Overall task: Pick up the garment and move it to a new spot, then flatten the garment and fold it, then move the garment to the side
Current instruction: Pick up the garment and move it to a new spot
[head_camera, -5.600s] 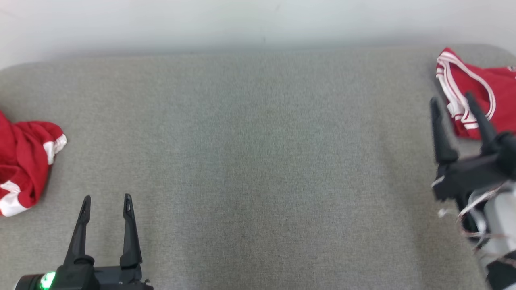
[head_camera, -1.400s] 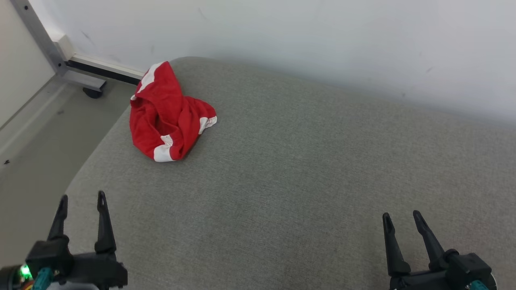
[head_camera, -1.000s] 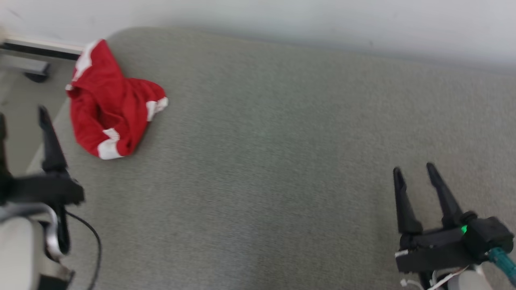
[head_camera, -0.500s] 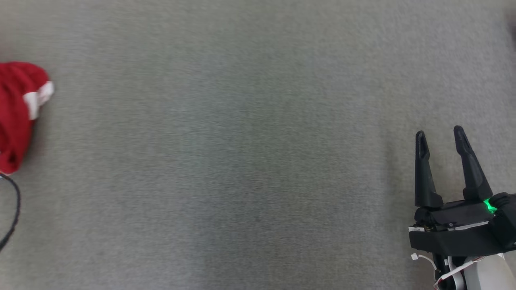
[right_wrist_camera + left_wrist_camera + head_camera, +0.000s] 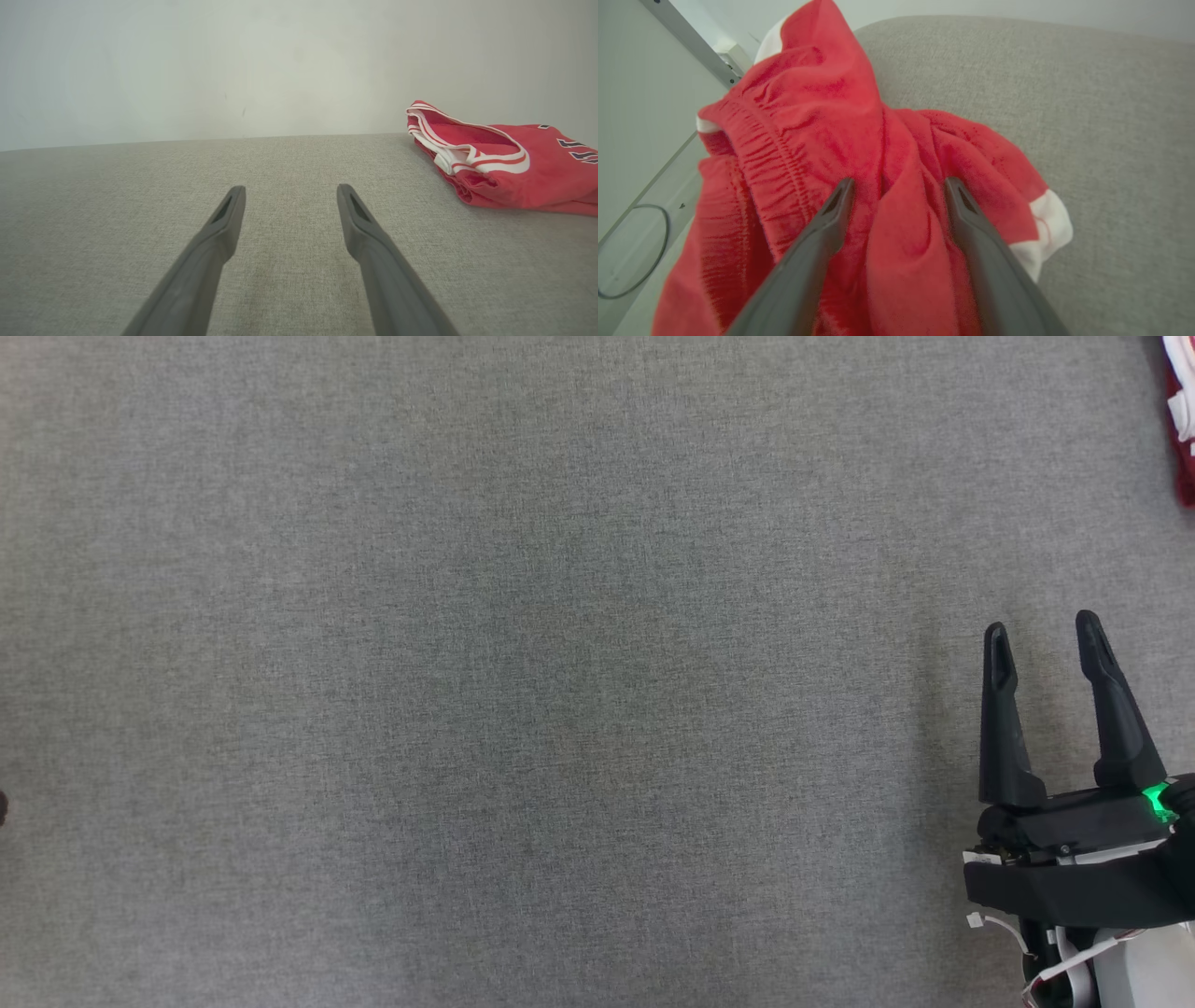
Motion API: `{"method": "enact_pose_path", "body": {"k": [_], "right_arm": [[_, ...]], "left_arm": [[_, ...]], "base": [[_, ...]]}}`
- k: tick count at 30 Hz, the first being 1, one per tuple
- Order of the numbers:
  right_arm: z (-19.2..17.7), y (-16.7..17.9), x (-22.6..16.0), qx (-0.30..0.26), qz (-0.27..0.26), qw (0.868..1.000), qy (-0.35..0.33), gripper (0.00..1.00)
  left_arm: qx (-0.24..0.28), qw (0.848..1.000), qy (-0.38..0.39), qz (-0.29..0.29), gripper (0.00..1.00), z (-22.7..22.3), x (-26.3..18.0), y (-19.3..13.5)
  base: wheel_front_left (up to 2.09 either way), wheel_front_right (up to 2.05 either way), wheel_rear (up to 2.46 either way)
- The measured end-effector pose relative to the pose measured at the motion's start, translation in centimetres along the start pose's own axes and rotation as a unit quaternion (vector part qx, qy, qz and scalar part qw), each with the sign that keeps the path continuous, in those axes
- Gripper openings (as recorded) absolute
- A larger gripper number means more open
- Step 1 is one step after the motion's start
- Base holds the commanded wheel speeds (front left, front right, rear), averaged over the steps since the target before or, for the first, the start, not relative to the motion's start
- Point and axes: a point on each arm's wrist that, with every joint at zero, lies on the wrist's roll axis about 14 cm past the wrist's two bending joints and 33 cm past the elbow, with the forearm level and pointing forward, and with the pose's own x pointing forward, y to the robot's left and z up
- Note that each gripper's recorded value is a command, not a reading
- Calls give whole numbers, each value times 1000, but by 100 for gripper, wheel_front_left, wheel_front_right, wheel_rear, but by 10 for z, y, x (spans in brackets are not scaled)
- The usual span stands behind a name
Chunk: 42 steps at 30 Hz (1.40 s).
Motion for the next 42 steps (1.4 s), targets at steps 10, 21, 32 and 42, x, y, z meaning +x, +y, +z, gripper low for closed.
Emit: {"method": "enact_pose_path", "body": {"k": [10, 21, 32, 42], "right_arm": [[6, 11, 6, -4, 22, 1000, -2, 100], [25, 13, 3, -4, 25, 1000, -18, 100], [47, 23, -10, 22, 26, 998, -46, 100], [65, 14, -37, 45, -10, 997, -68, 100]], "left_arm": [[-37, 996, 85, 7, 11, -23, -6, 5], [-56, 998, -38, -17, 0, 34, -17, 3], [-19, 968, -234, -93, 0, 160, -58, -38], [14, 899, -364, -245, 0, 260, -145, -171]], "base": [[0, 0, 0], [0, 0, 0], [0, 0, 0], [0, 0, 0]]}}
